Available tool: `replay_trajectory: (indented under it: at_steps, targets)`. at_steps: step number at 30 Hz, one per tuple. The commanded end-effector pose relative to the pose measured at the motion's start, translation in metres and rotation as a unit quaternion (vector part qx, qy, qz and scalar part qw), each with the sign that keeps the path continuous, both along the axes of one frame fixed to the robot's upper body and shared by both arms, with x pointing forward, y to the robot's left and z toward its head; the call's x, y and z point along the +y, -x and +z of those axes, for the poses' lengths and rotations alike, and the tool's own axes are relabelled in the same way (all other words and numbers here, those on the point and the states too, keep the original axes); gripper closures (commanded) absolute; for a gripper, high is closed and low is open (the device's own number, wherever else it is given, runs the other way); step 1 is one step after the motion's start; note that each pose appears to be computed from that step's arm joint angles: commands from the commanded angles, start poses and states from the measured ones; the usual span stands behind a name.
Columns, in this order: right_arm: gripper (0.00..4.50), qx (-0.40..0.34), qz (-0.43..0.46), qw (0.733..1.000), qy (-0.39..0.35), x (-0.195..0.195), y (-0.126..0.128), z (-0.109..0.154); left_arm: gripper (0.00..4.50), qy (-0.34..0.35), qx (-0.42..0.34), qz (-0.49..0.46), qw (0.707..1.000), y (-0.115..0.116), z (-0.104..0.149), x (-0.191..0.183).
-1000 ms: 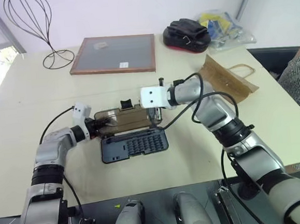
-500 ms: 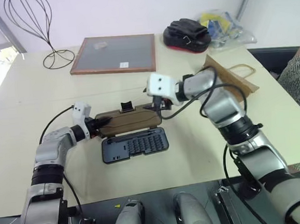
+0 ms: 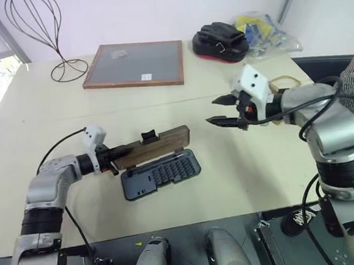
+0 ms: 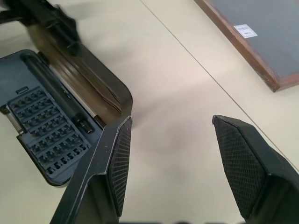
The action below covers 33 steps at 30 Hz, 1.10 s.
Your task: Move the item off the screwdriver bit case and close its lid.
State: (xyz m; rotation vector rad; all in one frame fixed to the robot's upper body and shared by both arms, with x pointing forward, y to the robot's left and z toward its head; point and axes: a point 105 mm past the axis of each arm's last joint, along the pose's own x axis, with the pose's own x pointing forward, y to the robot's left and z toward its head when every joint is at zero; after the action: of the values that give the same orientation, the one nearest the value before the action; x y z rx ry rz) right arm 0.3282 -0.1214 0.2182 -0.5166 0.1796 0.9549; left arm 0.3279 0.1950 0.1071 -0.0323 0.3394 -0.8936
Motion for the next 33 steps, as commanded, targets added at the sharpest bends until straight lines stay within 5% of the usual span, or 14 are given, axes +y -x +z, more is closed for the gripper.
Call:
replay_trajectory:
  at_steps: [1,24,33]
  targets:
    - [1.66,-0.016,-0.005,1.000,-0.009,0.001,0.005,0.006,4.50,-0.004,-0.008,-0.027,1.000,0.012,0.012,-0.003]
    - [1.66,0.032,-0.011,0.999,-0.002,-0.004,0.009,-0.020,4.50,-0.027,0.011,-0.148,0.989,0.074,0.029,-0.034]
    - [1.66,0.058,0.021,0.998,-0.017,0.006,0.023,-0.020,4.50,-0.035,-0.029,-0.135,0.990,0.043,0.047,-0.027]
